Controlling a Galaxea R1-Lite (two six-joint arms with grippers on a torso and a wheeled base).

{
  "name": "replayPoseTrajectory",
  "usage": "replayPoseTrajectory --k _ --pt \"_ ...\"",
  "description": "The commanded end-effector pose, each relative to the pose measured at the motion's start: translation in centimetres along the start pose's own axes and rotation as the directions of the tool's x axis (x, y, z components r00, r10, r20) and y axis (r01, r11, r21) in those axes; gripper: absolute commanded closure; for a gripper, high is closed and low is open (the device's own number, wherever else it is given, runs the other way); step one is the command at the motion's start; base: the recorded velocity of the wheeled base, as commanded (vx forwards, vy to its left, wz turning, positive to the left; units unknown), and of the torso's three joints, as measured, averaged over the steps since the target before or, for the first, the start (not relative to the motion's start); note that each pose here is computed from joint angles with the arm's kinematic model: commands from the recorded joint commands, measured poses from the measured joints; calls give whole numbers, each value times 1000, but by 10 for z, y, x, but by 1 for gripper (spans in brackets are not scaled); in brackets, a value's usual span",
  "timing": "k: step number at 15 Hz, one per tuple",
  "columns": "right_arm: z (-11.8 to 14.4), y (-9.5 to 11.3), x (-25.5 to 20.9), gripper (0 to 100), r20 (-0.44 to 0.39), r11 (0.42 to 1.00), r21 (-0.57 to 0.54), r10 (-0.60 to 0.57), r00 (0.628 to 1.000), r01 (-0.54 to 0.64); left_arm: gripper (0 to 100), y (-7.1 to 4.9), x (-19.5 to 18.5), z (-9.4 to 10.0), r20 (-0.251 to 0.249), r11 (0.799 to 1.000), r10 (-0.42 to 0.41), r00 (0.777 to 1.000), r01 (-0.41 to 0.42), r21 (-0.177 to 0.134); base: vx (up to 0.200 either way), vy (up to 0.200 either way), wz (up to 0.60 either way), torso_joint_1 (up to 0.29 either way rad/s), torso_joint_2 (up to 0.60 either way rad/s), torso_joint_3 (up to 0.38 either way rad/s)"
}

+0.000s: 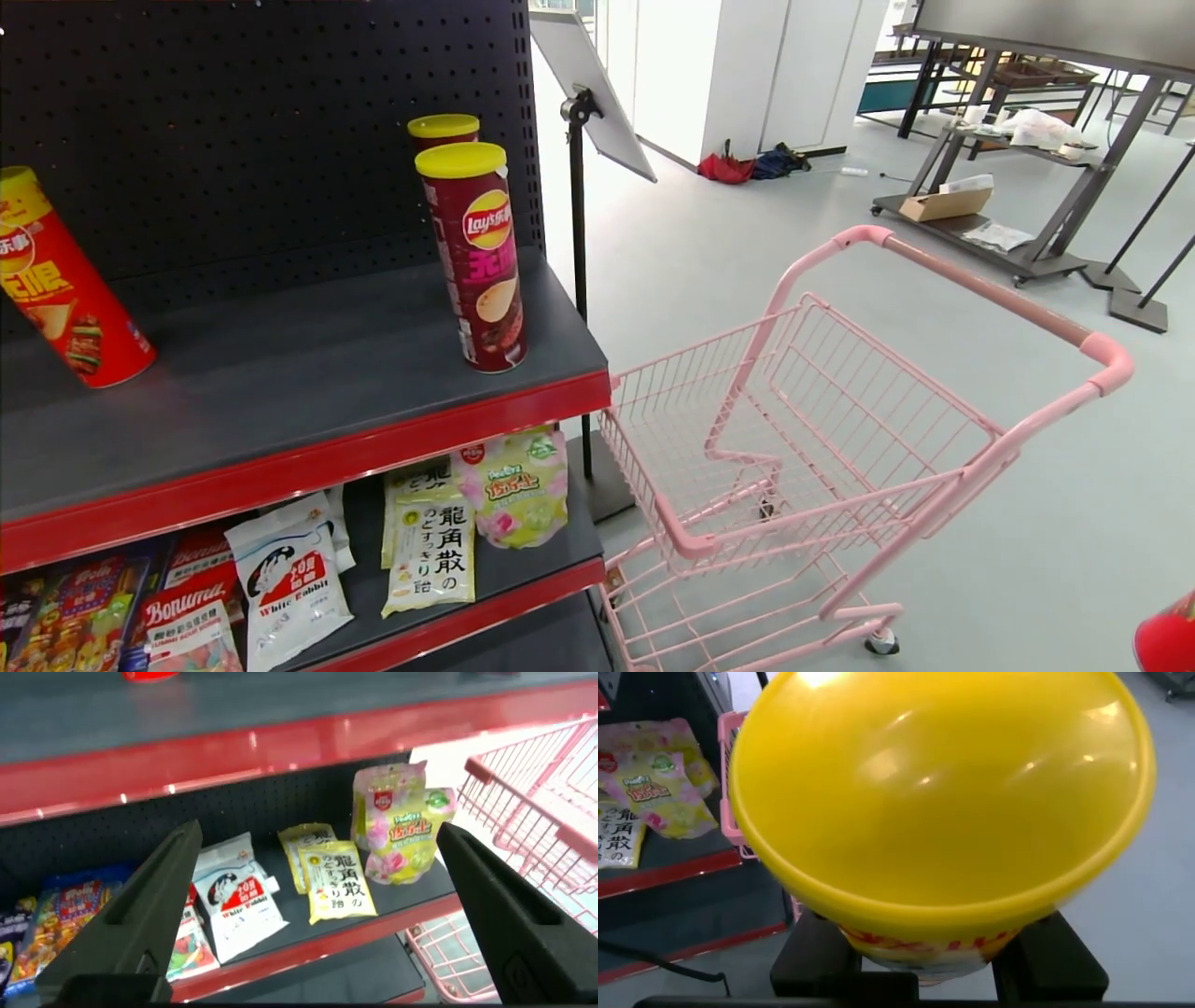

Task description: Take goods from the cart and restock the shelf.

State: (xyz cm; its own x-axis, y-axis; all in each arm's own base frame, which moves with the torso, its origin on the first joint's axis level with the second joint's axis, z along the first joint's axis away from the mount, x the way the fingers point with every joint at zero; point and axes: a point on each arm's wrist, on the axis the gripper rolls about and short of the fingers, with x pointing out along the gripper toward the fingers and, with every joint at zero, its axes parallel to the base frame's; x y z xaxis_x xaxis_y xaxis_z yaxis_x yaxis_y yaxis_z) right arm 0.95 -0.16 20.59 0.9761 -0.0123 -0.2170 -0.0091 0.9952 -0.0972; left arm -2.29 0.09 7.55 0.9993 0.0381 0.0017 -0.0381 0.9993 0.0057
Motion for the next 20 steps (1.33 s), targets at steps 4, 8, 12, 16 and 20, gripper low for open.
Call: replayPoseTrajectory --k 4,8,12,16,20 --pt "-1 1 4 100 -19 1000 -4 3 1000 -4 0 0 0 0 0 1000 0 1000 0 2 0 0 0 206 -522 -315" --pt "2 1 9 100 -34 1000 -5 9 999 -9 0 0 0 0 0 1000 0 1000 0 2 0 0 0 161 -393 -234" --pt "2 1 11 100 -42 1000 -6 4 999 -4 0 0 0 0 1 1000 2 1000 -2 5 0 0 0 112 -270 -161" --pt "2 1 11 100 -41 1000 -5 -3 999 2 0 0 0 0 1 1000 2 1000 -2 3 0 0 600 6 -19 -10" --pt "0 1 10 100 -40 1000 -7 3 999 -4 0 0 0 0 1 1000 0 1000 0 3 0 0 600 7 1 -5"
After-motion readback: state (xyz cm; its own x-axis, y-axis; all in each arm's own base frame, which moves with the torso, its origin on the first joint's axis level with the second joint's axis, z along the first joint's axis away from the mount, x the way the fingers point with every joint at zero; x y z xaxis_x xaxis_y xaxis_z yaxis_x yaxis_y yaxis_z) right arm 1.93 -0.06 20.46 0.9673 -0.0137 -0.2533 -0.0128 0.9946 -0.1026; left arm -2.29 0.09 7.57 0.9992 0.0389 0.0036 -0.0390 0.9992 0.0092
